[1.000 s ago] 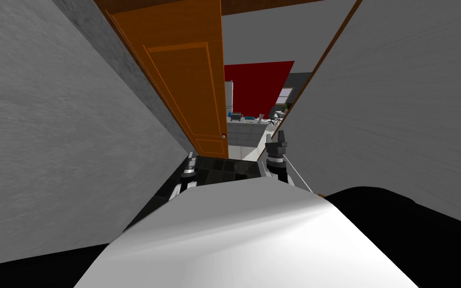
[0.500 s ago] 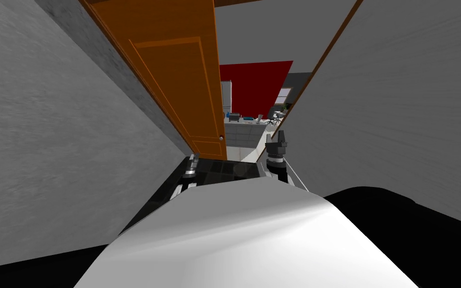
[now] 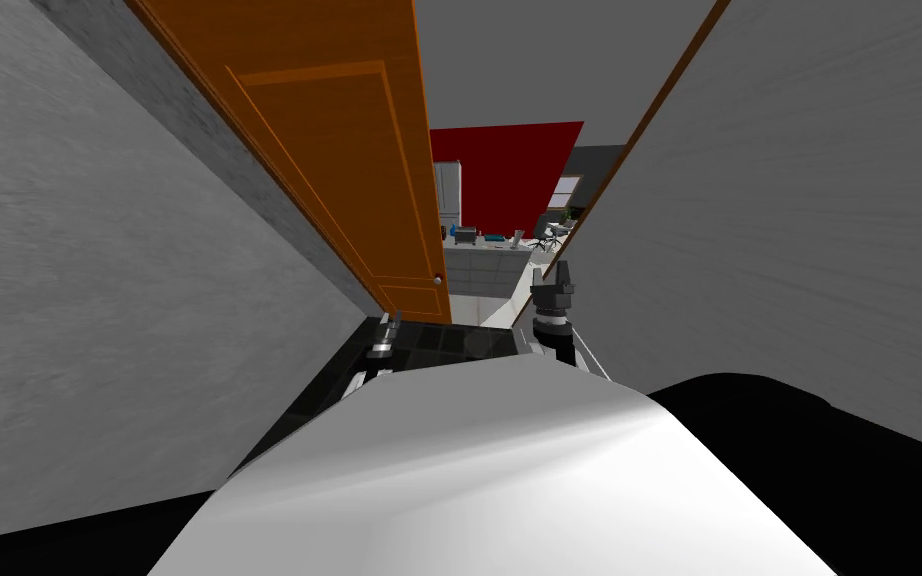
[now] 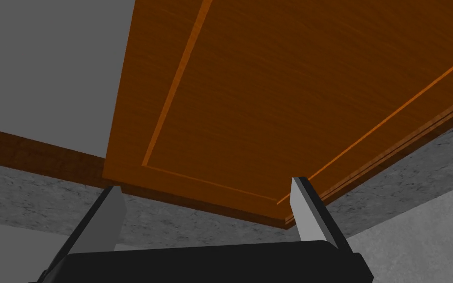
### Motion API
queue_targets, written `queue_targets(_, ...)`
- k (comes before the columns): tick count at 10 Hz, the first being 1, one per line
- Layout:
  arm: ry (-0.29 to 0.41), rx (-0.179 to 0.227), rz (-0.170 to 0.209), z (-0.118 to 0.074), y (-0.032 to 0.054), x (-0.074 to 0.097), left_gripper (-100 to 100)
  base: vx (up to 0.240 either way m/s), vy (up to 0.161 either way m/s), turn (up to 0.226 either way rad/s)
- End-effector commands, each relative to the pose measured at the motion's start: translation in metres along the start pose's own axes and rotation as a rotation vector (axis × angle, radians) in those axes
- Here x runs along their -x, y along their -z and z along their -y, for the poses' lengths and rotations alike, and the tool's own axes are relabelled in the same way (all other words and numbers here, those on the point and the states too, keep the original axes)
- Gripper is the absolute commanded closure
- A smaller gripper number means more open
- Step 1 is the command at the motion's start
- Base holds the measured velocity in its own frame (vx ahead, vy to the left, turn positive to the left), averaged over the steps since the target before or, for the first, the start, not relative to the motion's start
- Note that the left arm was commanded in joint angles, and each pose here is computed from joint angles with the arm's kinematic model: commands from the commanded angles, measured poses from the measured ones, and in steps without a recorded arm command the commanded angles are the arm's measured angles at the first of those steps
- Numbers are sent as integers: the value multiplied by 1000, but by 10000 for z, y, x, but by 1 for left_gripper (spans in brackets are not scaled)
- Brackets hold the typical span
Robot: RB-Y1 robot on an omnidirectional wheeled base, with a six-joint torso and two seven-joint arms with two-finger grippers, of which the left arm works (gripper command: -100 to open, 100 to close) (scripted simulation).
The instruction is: Pull the door open
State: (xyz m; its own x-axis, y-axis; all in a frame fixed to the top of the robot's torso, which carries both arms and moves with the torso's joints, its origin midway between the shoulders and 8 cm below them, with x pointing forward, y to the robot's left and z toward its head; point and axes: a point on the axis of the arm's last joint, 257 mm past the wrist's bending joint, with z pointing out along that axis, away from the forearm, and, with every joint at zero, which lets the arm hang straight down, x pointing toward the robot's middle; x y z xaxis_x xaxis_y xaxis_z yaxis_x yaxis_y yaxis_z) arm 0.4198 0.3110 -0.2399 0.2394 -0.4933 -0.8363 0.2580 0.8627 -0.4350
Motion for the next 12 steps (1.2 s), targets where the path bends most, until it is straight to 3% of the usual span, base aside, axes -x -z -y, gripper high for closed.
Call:
queue_targets(1,-40,7,-25,-67,38,-103,-100,100,-62,-21)
queue_targets(12,-259,33,-181,-440,351,-643,-100,106,-60,-19)
